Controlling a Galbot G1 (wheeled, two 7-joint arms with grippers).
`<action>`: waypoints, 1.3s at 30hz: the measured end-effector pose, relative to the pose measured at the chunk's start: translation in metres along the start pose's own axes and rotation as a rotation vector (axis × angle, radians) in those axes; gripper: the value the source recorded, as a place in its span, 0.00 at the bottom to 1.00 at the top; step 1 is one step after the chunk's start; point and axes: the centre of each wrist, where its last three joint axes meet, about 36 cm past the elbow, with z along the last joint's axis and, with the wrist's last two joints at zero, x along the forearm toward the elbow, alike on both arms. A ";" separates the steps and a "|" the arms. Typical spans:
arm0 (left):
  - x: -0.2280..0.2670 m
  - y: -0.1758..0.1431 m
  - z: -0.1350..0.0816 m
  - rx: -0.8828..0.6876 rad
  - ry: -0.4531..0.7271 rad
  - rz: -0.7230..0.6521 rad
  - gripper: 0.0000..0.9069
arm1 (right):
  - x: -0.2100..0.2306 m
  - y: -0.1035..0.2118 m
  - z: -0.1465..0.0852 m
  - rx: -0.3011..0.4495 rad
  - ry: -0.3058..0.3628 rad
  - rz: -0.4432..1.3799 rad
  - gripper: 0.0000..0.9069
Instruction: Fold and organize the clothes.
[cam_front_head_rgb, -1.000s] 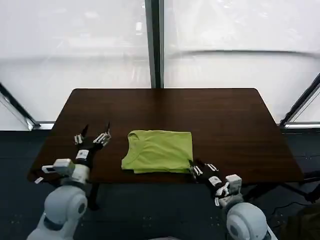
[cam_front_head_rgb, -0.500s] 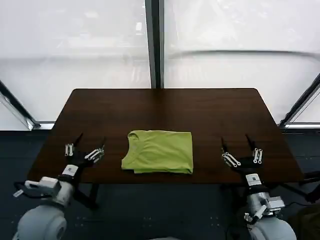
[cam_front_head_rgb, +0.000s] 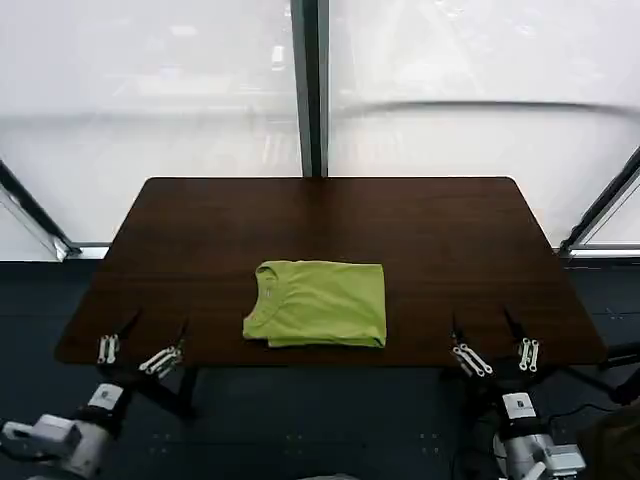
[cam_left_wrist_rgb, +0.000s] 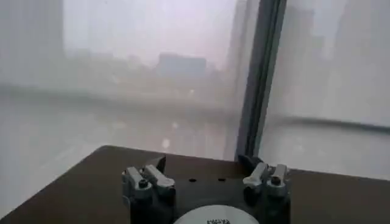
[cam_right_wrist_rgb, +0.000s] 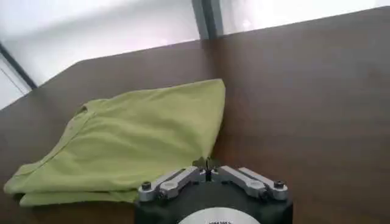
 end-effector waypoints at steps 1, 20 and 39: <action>0.007 0.003 0.001 -0.007 0.008 -0.004 0.97 | 0.005 -0.001 0.000 0.004 -0.005 0.011 0.97; 0.072 0.011 0.014 0.035 0.155 0.023 0.97 | 0.073 0.016 -0.014 -0.011 0.163 0.049 0.97; 0.072 0.016 0.016 0.037 0.162 0.006 0.97 | 0.076 0.026 -0.010 -0.047 0.196 0.047 0.97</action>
